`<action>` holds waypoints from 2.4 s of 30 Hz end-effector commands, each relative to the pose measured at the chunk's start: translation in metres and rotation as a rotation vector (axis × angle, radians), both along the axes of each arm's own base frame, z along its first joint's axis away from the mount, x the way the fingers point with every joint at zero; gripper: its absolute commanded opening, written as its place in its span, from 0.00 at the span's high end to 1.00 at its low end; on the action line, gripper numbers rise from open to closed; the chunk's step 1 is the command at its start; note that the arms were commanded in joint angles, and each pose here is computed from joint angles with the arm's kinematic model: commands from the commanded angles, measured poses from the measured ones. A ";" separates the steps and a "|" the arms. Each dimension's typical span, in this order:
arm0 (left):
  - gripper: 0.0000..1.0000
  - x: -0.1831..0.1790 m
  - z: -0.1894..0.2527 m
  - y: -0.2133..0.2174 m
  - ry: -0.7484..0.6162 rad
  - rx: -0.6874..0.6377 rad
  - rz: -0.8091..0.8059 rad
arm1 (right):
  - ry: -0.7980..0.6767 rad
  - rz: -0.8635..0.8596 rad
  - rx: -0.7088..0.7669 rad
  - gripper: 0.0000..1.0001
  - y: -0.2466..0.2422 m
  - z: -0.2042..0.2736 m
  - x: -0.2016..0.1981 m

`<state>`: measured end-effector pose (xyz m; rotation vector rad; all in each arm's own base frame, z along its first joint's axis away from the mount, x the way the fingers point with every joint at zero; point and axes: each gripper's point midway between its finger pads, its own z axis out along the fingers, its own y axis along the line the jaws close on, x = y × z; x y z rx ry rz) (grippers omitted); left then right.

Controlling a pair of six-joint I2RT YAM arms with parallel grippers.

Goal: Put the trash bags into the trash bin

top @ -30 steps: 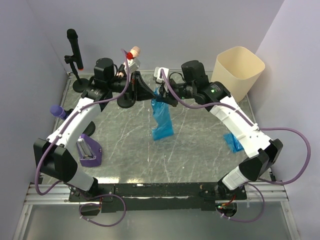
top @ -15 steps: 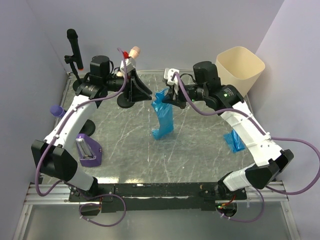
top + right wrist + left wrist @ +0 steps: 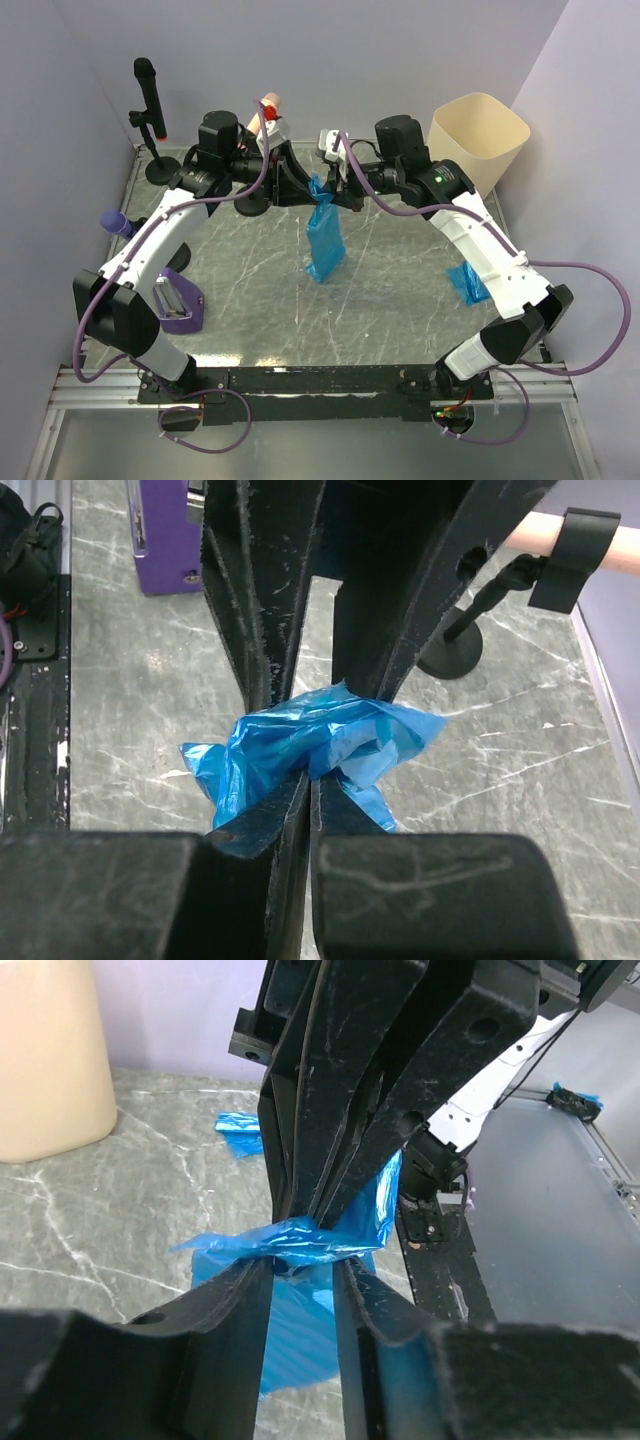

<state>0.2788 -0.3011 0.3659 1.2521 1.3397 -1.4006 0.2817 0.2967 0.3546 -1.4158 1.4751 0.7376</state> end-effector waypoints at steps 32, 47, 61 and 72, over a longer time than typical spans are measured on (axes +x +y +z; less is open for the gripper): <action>0.62 -0.002 0.033 -0.010 -0.124 -0.069 -0.004 | 0.006 -0.009 0.078 0.93 -0.009 0.025 0.003; 0.99 -0.001 0.032 -0.005 -0.093 -0.056 -0.019 | 0.063 -0.158 0.095 0.90 -0.033 0.023 0.029; 0.99 0.011 0.028 -0.005 -0.029 -0.055 0.019 | 0.051 -0.072 0.155 0.81 -0.037 0.043 0.009; 0.99 0.011 0.026 -0.006 -0.018 -0.049 0.014 | 0.058 -0.019 0.177 0.63 -0.020 0.051 0.006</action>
